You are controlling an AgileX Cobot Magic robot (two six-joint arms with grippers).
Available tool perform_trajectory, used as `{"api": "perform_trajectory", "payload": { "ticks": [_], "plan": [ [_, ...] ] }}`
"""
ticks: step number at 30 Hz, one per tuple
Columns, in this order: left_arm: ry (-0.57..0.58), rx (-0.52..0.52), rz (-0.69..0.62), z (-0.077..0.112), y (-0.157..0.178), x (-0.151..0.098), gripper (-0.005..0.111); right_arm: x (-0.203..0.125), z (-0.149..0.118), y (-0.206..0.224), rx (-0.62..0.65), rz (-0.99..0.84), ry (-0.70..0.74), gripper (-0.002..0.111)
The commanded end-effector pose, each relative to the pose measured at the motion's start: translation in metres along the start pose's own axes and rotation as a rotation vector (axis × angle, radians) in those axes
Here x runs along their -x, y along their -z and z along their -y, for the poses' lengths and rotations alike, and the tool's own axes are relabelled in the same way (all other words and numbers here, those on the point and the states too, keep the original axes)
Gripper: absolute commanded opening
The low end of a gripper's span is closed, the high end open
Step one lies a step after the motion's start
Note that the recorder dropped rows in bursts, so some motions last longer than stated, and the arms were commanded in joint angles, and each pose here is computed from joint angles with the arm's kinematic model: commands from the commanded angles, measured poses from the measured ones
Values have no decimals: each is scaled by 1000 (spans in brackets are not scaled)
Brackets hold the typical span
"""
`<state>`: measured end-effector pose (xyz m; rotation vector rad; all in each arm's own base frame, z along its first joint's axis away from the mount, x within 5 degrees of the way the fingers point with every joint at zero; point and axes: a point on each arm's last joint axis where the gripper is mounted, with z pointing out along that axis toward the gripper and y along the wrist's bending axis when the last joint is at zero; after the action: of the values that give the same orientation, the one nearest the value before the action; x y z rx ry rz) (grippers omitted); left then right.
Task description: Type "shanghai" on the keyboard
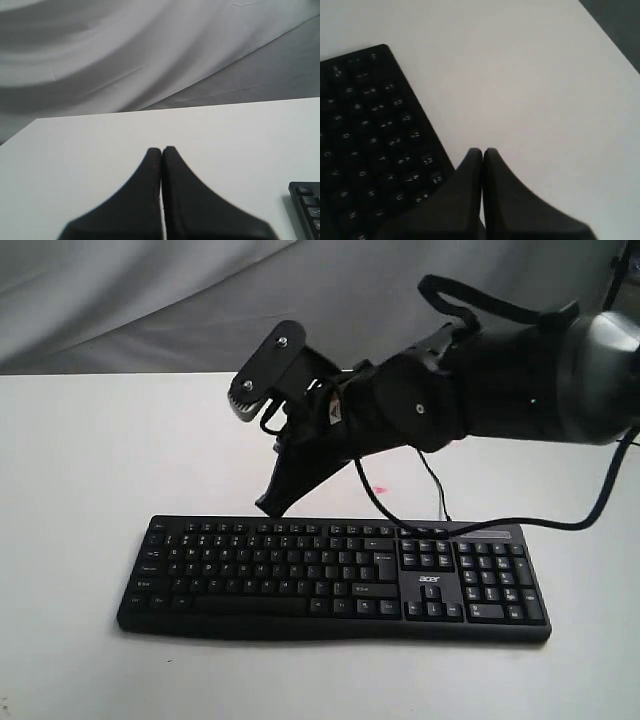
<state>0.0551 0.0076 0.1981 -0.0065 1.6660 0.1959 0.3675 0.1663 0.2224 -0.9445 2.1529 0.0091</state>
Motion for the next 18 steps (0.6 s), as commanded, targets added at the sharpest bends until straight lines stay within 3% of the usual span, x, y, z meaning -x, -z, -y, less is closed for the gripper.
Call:
{"api": "perform_trajectory", "payload": {
  "ticks": [1,5,9,14,18],
  "plan": [
    [3,-5,-4,0,-1,-1,1,6,-8,-4,75,57,36,0],
    [3,-5,-4,0,-1,-1,1,5,-18,-8,177,80,71,0],
    [3,-5,-4,0,-1,-1,1,7,-37,-8,371,150,176,0],
    [3,-5,-4,0,-1,-1,1,10,-57,-8,594,279,199,0],
    [3,-5,-4,0,-1,-1,1,7,-62,-20,623,303,169,0]
  ]
}}
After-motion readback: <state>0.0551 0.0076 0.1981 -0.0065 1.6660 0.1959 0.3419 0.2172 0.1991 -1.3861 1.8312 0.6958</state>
